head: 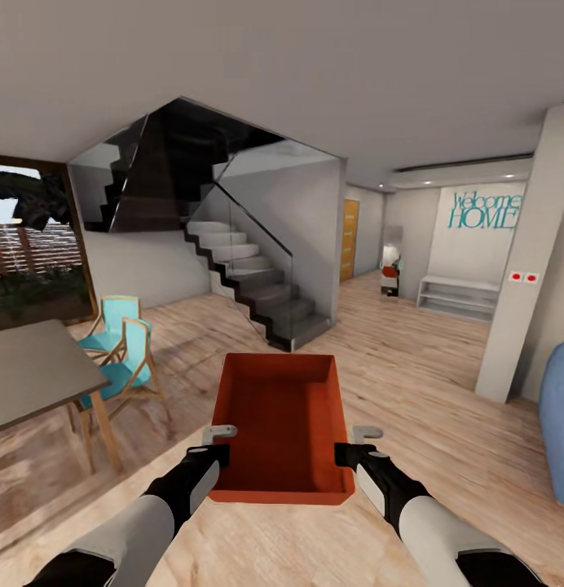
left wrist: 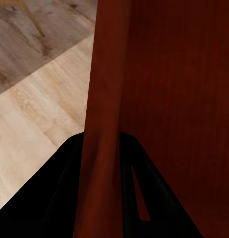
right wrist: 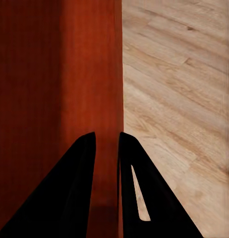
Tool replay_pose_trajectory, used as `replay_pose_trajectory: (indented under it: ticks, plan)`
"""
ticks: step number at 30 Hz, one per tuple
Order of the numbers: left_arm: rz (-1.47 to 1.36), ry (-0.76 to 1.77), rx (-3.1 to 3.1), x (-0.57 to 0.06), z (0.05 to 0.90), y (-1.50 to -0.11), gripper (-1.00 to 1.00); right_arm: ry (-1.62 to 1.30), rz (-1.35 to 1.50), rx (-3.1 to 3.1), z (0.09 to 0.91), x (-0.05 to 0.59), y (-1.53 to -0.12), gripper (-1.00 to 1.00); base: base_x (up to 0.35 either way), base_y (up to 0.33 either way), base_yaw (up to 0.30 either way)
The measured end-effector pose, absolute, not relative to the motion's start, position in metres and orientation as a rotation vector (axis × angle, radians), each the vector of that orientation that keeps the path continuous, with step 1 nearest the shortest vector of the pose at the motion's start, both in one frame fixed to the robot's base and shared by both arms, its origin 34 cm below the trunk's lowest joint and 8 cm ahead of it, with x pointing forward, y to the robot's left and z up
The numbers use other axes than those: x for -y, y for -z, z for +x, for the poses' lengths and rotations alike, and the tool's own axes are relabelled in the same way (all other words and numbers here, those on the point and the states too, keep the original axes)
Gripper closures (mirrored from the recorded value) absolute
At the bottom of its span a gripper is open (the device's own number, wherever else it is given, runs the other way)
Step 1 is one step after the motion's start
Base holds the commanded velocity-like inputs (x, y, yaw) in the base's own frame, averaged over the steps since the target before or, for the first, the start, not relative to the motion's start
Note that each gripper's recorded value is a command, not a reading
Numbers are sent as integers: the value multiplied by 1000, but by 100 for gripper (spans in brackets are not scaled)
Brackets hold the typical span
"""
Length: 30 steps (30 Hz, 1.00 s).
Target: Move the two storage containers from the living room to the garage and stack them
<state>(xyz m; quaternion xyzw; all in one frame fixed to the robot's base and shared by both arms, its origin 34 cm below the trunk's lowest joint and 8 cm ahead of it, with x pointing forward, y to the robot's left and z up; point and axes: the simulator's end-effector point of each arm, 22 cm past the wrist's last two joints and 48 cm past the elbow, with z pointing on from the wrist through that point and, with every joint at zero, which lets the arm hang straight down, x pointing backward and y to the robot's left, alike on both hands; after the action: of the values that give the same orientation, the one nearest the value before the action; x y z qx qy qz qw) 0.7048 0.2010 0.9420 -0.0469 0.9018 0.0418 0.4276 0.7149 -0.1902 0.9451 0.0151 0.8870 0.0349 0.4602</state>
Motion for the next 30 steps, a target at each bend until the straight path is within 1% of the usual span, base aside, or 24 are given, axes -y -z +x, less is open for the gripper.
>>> replay_pose_trajectory:
  ticks: [17,25,30]
  plan:
    - [-118,-104,-2242,-201,705,-948,100,-86,36,-2173,716,190,-951,100,323,0,-281]
    - [-118,-103,-2241,-201,706,-949,100,-87,36,-2172,716,190,-952,100,323,0,-208]
    - [-119,-104,-2243,-201,705,-948,100,-87,35,-2173,715,190,-952,100,323,0,-271]
